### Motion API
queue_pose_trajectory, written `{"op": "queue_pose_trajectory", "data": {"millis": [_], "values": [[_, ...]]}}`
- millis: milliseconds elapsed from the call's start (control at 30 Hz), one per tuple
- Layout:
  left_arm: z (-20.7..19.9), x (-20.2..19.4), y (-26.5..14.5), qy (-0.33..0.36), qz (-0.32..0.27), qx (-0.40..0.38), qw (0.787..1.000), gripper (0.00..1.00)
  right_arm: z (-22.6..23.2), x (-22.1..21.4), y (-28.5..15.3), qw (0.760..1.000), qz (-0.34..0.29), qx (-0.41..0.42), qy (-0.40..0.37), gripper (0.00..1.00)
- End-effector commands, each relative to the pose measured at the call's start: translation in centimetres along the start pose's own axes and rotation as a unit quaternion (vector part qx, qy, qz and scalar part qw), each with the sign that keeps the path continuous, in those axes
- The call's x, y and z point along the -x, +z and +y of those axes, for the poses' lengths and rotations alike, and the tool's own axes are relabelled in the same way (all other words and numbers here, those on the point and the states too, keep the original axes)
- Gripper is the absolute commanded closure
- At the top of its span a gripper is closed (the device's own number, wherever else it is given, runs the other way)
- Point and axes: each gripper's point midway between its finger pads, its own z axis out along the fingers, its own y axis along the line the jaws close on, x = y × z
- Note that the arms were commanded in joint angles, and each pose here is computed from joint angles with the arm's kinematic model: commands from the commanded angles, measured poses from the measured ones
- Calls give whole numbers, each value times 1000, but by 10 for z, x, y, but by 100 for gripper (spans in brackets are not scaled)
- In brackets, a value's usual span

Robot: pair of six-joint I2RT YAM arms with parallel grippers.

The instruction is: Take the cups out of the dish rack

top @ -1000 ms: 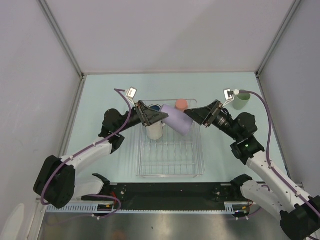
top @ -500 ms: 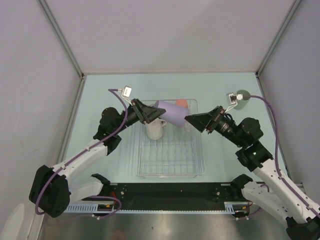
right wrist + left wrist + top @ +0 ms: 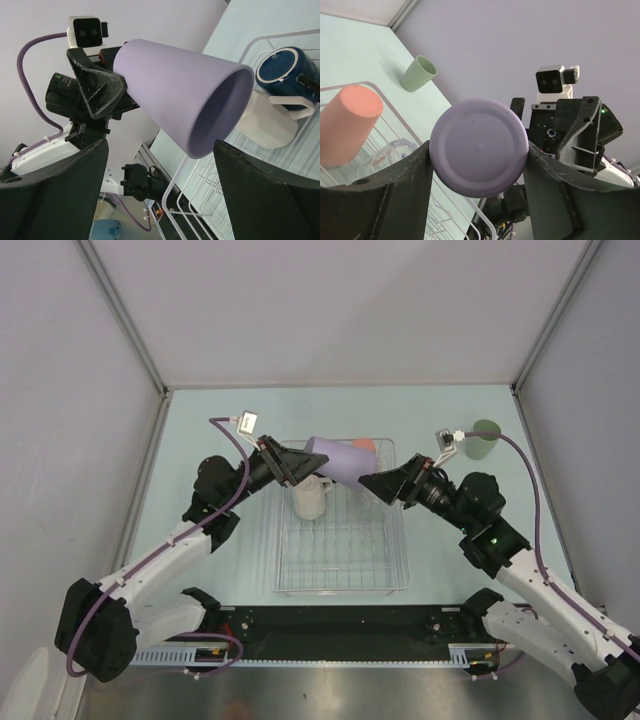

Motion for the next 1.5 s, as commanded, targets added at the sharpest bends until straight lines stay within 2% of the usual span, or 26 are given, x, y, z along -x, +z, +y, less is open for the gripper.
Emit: {"op": "queue_pose_trajectory", "data": {"millis": [0, 200, 400, 533, 667, 767, 867, 933, 1000, 1033, 1100, 1133, 1167, 1233, 1267, 1333, 1367, 1433, 1467], "values": [[-33, 23, -3, 19, -33, -48, 998, 100, 5, 4, 8, 1000, -14, 25, -13, 9], [-26, 12, -7, -1, -26, -50, 998, 100, 13, 4, 24, 998, -10, 63, -5, 15], [-24, 6, -8, -7, -19, -53, 998, 99, 16, 4, 32, 996, -12, 85, -4, 36], [-19, 2, -7, -15, -14, -50, 999, 100, 18, 3, 32, 996, -14, 93, -6, 53], [-15, -1, -6, -22, -11, -50, 998, 100, 17, 0, 32, 996, -11, 92, -3, 60], [-10, -4, -4, -28, -7, -45, 999, 100, 16, -2, 30, 996, -13, 93, -1, 74], [-6, -8, -3, -32, -2, -44, 998, 100, 16, -2, 28, 995, -13, 94, -1, 99], [-5, -10, -3, -35, 4, -44, 998, 99, 17, -2, 26, 996, -13, 93, -1, 100], [-4, -11, -1, -33, 10, -41, 999, 84, 17, -1, 25, 996, -16, 91, -2, 100], [-4, -10, -1, -29, 11, -41, 999, 62, 18, 0, 22, 996, -17, 85, -6, 100], [-7, -7, -1, -17, 7, -41, 999, 29, 18, 5, 19, 997, -26, 75, -15, 100], [-7, -3, 0, -16, 0, -37, 999, 6, 23, 9, 11, 997, -30, 69, -18, 100], [-6, -2, 0, -13, -2, -29, 1000, 0, 23, 11, 8, 997, -35, 63, -29, 100], [-5, 2, 1, -6, -3, -19, 1000, 0, 22, 16, -1, 997, -45, 42, -36, 100], [-6, 5, 3, -2, -2, -14, 1000, 0, 35, 27, -12, 995, -63, 49, -53, 100], [-3, 7, 7, -2, 3, -5, 1000, 0, 27, 31, -20, 996, -70, 11, -61, 100], [-1, 8, 9, -2, 6, 5, 1000, 0, 38, 42, -30, 993, -88, 14, -77, 100], [7, 8, 12, -6, 10, 28, 1000, 0, 17, 50, -38, 990, -99, -63, -77, 100], [18, 9, 13, -8, 13, 62, 998, 0, 14, 74, -45, 981, -138, -108, -85, 100]]}}
